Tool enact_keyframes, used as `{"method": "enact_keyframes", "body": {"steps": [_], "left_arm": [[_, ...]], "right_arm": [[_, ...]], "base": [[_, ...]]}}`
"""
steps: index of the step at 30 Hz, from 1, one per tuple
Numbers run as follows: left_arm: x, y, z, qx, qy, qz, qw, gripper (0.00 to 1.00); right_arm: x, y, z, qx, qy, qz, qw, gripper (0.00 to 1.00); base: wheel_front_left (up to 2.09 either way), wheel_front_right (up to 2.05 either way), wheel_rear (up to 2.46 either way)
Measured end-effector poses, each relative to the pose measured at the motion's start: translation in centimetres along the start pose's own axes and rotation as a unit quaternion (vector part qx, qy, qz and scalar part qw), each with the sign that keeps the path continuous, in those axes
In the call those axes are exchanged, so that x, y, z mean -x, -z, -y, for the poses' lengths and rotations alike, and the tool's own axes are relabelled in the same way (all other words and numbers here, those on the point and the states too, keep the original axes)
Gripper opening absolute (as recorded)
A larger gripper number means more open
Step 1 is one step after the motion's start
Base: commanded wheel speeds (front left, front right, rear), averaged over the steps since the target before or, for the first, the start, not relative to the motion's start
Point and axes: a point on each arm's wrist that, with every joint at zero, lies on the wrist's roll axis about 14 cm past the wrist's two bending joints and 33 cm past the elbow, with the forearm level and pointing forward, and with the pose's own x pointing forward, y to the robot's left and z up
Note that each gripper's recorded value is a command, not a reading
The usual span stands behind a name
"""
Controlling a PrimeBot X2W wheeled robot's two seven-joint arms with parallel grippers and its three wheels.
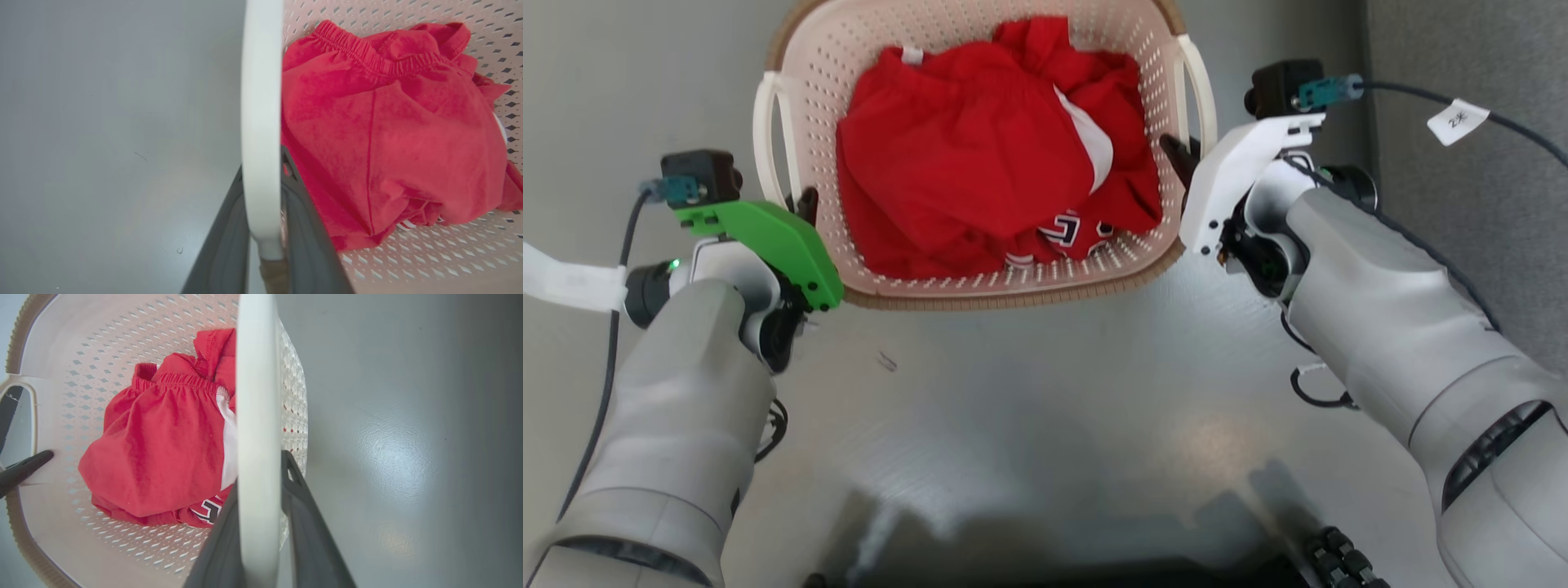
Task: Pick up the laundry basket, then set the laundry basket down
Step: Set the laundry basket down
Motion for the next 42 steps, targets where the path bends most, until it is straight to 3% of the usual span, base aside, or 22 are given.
{"method": "enact_keyframes", "body": {"steps": [21, 42], "left_arm": [[-3.7, 0.7, -2.1, -0.004, -0.012, -0.002, 1.0, 0.0], [-5.0, 0.6, -2.7, -0.007, -0.015, 0.014, 1.0, 0.0]], "right_arm": [[-3.9, 0.5, 1.7, -0.02, -0.001, 0.008, 1.0, 0.0], [-5.3, 0.4, 2.2, -0.028, 0.0, 0.029, 0.999, 0.0]], "base": [[0.0, 0.0, 0.0], [0.0, 0.0, 0.0]]}}
